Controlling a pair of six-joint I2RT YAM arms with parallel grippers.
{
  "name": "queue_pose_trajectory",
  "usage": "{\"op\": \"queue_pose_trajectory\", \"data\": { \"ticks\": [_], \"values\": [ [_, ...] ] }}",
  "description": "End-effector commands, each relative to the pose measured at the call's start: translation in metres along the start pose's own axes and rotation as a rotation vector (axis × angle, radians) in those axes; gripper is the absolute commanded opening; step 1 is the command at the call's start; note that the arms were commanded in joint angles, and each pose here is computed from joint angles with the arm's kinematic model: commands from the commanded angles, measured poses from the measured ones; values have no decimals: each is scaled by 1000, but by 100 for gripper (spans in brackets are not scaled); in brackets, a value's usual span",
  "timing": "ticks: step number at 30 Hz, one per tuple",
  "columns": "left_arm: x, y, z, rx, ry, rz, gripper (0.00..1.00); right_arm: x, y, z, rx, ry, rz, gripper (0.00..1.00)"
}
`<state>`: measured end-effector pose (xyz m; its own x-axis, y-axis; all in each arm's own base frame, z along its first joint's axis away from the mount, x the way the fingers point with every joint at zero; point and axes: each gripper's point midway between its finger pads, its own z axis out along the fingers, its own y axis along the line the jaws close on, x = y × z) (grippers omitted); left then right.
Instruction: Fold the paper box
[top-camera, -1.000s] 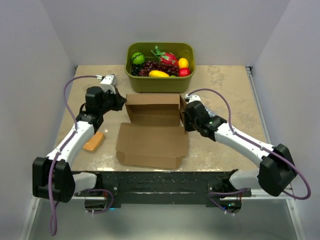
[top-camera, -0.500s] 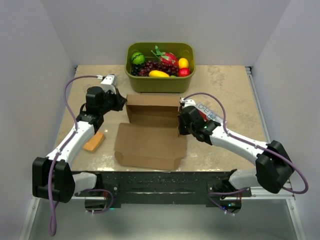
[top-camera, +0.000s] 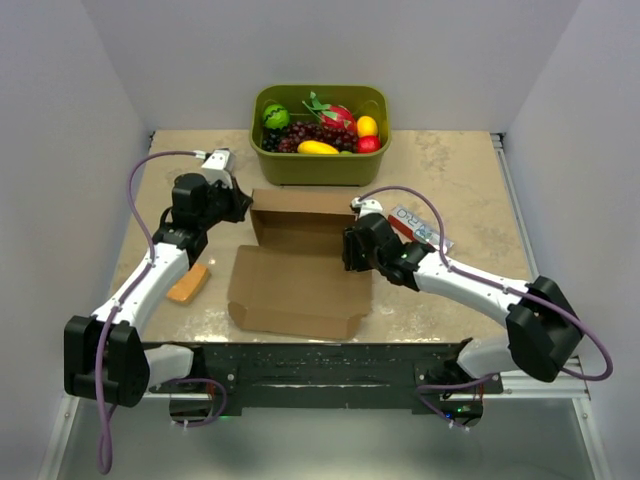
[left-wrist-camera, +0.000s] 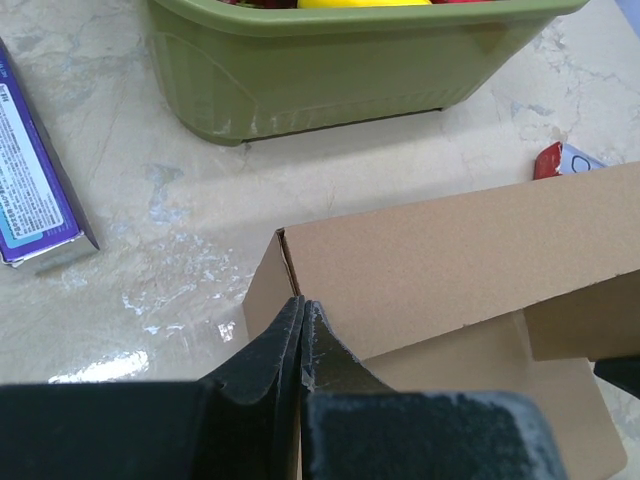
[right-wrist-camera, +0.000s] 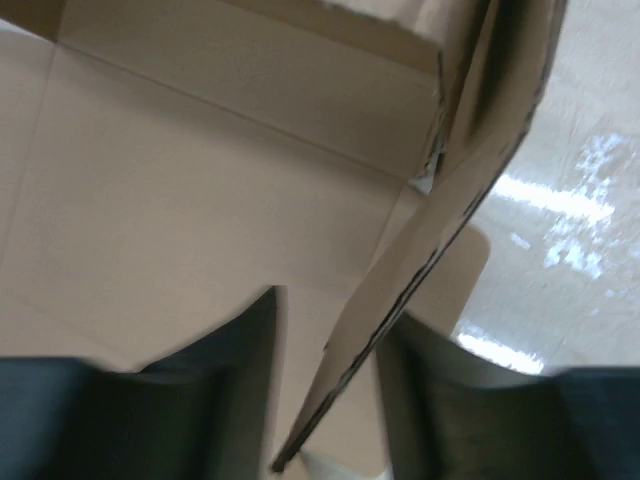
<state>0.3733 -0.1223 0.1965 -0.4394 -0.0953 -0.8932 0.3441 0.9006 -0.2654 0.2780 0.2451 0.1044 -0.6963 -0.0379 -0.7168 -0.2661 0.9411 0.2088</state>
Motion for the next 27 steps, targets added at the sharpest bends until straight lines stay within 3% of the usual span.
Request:
{"op": "queue_pose_trajectory", "data": {
  "ticks": [1, 2, 5, 9, 15, 19, 23, 27],
  "values": [
    [25, 5, -7, -36, 101, 28, 4, -51, 27, -40, -92, -101, -11, 58],
    [25, 5, -7, -36, 101, 31, 4, -58, 22, -47, -66, -122, -17, 68],
    [24, 4, -8, -28, 99, 38, 4, -86, 5, -79, 6, -202, -29, 79],
    [22, 0, -7, -5, 92, 41, 4, -119, -25, -106, 42, -299, 19, 80],
    [23, -1, -8, 1, 94, 39, 4, -121, -78, -86, 145, -331, 20, 77],
    [23, -2, -8, 4, 95, 37, 4, -90, -70, -55, 74, -243, -32, 76],
    [23, -3, -8, 8, 95, 36, 4, -66, -63, -40, -12, -239, -65, 77],
    [24, -4, -7, 16, 96, 34, 4, -69, -43, -35, -136, -306, -86, 79]
  ]
}}
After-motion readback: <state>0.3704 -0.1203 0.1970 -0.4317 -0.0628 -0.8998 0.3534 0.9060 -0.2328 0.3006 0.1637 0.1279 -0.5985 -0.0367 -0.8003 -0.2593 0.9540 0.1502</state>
